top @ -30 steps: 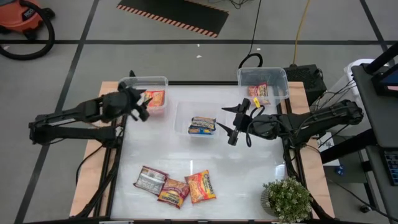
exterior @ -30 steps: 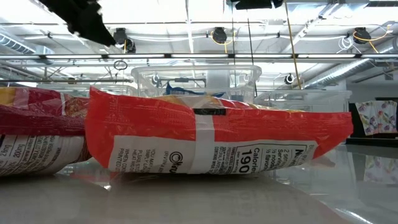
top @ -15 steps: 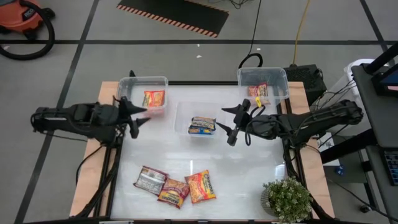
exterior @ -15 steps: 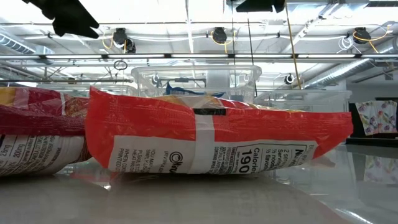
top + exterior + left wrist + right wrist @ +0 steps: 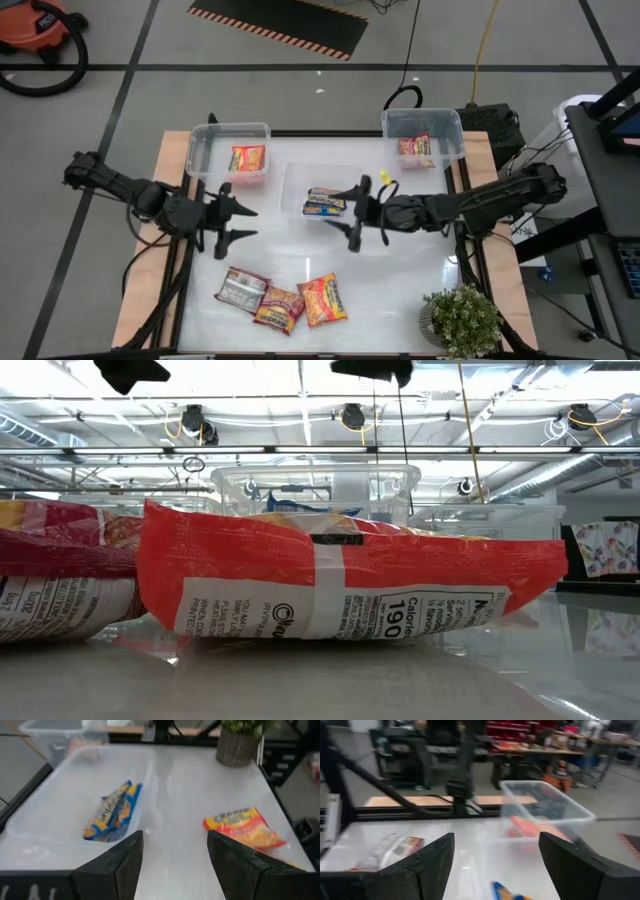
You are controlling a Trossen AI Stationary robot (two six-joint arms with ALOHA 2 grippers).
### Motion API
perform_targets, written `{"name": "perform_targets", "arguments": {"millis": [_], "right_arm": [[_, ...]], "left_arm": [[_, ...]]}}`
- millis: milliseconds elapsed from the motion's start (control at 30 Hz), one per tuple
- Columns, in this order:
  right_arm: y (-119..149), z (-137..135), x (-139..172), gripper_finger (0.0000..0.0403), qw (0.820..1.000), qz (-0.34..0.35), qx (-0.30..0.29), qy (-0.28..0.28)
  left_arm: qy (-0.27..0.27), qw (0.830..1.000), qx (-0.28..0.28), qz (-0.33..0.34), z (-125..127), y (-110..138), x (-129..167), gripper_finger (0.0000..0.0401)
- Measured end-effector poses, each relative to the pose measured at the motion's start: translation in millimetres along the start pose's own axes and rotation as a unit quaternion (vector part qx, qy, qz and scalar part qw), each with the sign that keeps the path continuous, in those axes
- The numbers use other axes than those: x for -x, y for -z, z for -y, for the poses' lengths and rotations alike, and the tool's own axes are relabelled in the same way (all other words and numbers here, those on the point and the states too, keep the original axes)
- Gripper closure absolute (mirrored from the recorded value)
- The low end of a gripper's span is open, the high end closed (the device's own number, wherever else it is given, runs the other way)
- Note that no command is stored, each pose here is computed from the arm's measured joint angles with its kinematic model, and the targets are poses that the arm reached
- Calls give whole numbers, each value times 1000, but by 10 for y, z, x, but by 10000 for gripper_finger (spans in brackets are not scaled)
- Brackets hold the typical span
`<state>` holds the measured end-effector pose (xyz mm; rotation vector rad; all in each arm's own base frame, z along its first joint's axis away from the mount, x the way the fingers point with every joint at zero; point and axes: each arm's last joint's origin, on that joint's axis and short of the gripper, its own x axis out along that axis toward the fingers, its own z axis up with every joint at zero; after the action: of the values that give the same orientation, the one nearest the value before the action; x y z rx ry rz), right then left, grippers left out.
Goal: Sort Maruchan noodles
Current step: Put the right red noodle pack into the top right transparent bin
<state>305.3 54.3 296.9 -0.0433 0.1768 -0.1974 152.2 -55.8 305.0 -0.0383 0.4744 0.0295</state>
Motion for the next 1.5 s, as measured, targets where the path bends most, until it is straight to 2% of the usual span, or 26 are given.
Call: {"name": "perform_targets", "arguments": {"millis": [200,400,533,667,800,967,1300,1500], "right_arm": [[-12,-302,-261,122,999,-20,18,-37],[37,-657,-437,122,995,-65,40,-70],[155,-839,-496,122,993,-88,38,-76],[331,-981,-572,122,991,-110,7,-81],[511,-1136,-595,122,987,-135,-19,-89],[644,-1369,-596,122,985,-122,-54,-111],[789,-1855,-786,122,982,-119,-44,-140],[1107,-1993,-937,122,978,-151,-43,-134]], "left_arm": [[8,1000,3,-15,68,28,-50,176],[17,999,33,-32,155,61,-107,176],[23,998,34,-52,267,112,-182,176],[25,997,22,-75,396,179,-283,176],[37,996,19,-75,508,201,-355,176],[56,996,20,-59,599,185,-374,176],[76,995,20,-54,708,210,-320,176],[85,995,6,-55,812,258,-314,176]]}}
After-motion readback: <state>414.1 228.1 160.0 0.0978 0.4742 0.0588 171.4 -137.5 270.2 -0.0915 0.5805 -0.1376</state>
